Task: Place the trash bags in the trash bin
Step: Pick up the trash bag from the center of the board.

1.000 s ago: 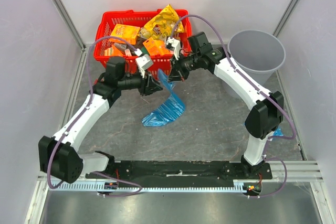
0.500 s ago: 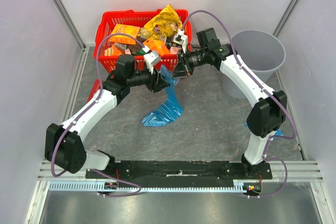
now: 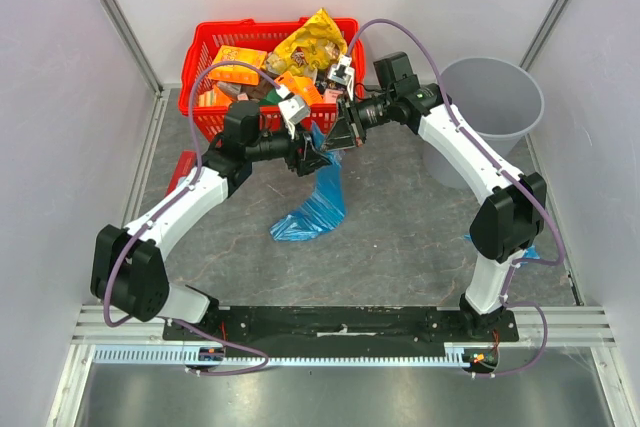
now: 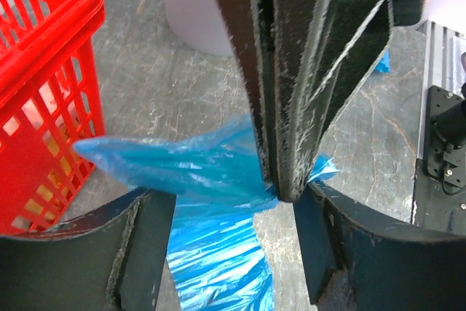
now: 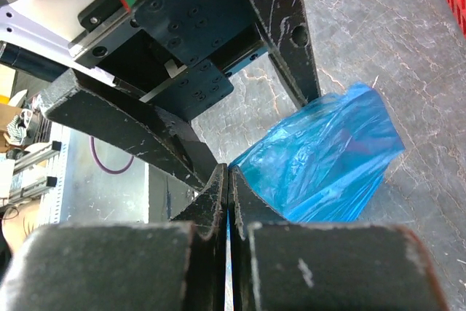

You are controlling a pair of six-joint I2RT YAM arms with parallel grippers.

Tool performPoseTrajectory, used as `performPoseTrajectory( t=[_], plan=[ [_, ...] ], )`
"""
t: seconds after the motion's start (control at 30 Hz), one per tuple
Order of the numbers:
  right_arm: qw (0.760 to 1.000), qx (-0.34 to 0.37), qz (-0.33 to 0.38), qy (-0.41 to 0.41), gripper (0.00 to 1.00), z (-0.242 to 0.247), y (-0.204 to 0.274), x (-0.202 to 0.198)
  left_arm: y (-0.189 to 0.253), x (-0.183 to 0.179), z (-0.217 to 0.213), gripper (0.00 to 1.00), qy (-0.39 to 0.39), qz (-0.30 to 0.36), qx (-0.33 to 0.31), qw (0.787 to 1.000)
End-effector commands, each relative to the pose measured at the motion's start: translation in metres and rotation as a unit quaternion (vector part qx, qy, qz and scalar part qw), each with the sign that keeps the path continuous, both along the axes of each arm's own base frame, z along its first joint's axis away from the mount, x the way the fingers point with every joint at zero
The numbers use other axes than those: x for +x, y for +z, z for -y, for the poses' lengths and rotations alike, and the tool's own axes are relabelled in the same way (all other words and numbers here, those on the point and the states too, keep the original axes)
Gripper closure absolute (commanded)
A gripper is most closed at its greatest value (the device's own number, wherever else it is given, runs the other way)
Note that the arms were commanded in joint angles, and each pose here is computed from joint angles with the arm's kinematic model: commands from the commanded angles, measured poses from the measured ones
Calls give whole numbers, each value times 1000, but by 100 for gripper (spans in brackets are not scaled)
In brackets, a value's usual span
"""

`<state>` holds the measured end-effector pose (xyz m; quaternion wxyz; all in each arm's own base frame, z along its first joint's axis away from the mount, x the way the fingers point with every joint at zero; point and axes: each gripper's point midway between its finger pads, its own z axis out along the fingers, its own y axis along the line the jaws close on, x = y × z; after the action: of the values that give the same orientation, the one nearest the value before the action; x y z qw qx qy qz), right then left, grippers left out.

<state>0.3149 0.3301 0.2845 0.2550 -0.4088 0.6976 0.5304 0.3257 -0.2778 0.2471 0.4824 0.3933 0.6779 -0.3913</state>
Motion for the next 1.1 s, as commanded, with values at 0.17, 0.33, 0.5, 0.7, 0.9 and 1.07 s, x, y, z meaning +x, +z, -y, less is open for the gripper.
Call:
performPoseTrajectory(
  t=[0.17,0.33,0.5,0.7,0.9,1.07],
  plan=[
    [999,41,14,19,100,2,31,-10,23,-17,19,58,-72,2,-63,995],
    [999,48,11,18,100,4,34,-8,24,-24,22,94,-93,-9,-73,993],
    [998,52,11,16,100,7,36,-6,25,-26,22,98,-98,-10,-75,992],
    [998,59,15,-2,86,21,47,3,15,-21,15,98,-78,0,-50,996],
    [997,53,52,-37,61,43,63,13,5,-18,5,98,-62,22,-16,998],
    [993,-12,94,-65,53,58,49,17,11,-21,1,98,-62,38,-7,997]
  ],
)
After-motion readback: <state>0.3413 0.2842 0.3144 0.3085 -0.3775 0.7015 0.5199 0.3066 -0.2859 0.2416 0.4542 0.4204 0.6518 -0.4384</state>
